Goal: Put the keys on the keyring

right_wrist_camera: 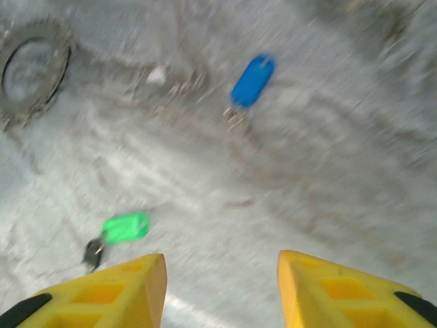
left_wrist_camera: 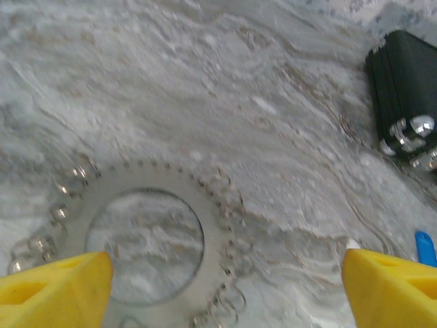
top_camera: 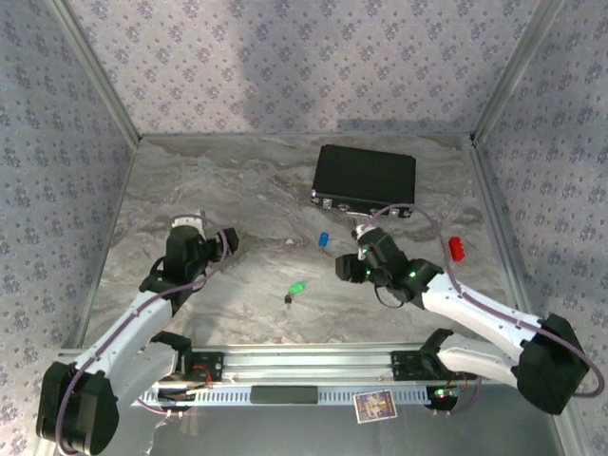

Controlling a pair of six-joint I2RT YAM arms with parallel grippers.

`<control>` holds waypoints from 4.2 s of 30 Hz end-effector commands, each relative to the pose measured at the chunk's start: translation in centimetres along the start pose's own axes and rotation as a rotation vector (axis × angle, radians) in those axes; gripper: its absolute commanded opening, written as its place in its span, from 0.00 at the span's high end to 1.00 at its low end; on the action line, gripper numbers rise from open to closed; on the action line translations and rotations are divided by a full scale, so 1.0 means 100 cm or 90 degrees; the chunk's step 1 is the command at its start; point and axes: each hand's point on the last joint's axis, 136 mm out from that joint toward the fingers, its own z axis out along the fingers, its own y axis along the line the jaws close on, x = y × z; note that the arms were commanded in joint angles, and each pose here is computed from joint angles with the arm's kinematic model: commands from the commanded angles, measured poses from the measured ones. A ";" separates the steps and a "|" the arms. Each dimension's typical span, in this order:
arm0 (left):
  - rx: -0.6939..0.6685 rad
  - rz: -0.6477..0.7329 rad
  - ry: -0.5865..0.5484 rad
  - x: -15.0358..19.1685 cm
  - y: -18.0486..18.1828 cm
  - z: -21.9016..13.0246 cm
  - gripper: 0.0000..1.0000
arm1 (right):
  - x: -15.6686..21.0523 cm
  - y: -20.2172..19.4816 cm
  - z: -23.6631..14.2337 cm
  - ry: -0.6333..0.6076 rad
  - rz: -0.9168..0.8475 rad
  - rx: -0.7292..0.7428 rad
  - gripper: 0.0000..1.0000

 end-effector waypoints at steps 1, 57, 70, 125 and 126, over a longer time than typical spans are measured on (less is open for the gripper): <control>-0.041 -0.068 0.071 0.031 0.012 -0.009 0.19 | 0.016 0.028 0.006 0.048 0.066 -0.016 0.55; -0.378 -0.062 0.223 0.071 0.080 0.034 0.81 | 0.027 0.065 0.065 0.083 0.083 -0.006 0.66; -0.330 -0.056 0.223 0.080 0.062 0.006 1.00 | 0.022 0.055 0.058 0.073 0.074 0.009 0.67; -0.228 -0.211 0.276 0.106 0.063 -0.034 0.69 | 0.008 0.065 0.053 0.091 -0.053 -0.030 0.69; -0.226 -0.217 0.271 0.106 0.063 -0.035 0.69 | 0.010 0.073 0.057 0.099 -0.072 -0.036 0.69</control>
